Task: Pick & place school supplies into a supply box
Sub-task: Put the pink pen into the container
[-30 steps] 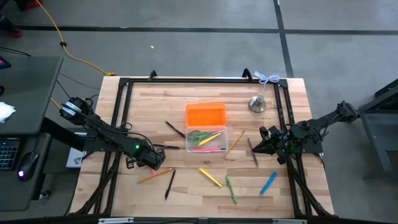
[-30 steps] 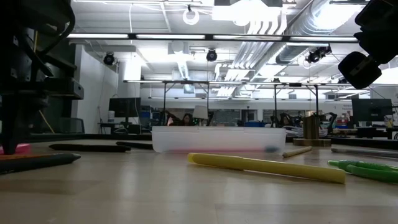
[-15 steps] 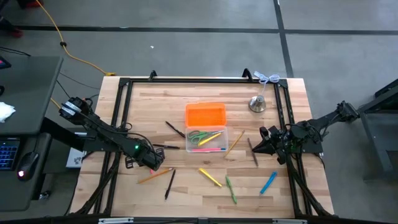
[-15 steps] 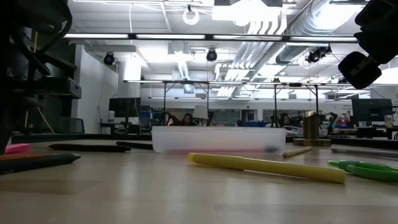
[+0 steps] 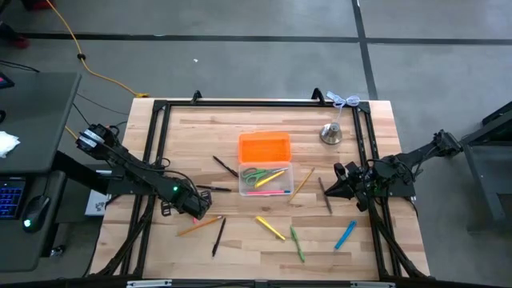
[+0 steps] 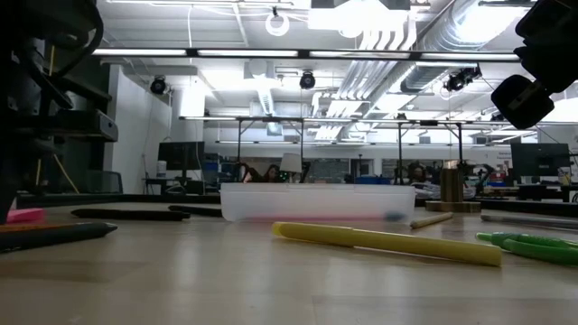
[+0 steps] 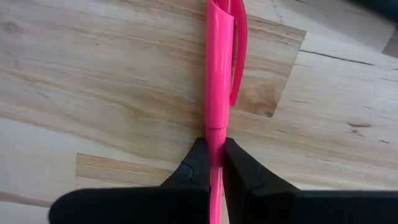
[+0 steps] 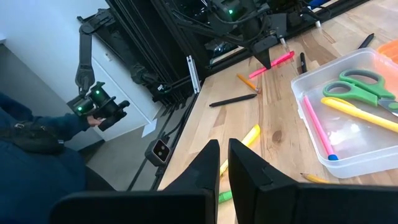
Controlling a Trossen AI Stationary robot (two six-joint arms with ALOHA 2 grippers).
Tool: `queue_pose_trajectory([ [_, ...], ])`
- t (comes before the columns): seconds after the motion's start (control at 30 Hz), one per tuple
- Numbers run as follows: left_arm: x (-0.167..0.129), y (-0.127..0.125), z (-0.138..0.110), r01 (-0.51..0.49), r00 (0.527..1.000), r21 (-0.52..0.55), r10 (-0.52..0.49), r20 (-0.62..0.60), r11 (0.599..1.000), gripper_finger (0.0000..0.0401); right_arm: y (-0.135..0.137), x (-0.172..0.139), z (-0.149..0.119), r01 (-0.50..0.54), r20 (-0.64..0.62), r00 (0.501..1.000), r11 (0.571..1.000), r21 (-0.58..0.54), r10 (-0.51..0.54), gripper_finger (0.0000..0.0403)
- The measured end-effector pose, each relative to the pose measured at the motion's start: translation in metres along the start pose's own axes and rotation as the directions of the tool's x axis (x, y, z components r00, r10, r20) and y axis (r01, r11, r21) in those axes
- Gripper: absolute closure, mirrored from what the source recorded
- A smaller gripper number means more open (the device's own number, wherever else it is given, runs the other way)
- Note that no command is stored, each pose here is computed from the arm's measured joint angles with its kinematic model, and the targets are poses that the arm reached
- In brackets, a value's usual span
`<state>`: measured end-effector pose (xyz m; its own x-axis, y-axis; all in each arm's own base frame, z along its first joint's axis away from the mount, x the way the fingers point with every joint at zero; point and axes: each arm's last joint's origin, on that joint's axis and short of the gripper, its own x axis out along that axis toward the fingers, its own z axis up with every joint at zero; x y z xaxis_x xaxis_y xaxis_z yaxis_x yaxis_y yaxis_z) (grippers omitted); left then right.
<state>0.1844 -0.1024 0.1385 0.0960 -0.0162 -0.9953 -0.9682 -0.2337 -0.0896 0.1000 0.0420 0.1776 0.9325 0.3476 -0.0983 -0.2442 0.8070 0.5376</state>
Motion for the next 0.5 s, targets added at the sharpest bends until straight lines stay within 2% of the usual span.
queue_pose_trajectory([
  [0.27,-0.007,0.002,0.004,0.024,1.000,0.013,-0.024,0.010,1.000,0.0359,0.000,0.000,0.000,0.000,0.000,1.000,1.000,0.000,0.000,0.0391],
  [0.5,-0.017,0.002,0.004,0.055,0.998,0.031,-0.054,-0.043,0.998,0.0361,0.000,0.000,0.000,0.000,0.000,1.000,1.000,0.000,0.000,0.0391],
])
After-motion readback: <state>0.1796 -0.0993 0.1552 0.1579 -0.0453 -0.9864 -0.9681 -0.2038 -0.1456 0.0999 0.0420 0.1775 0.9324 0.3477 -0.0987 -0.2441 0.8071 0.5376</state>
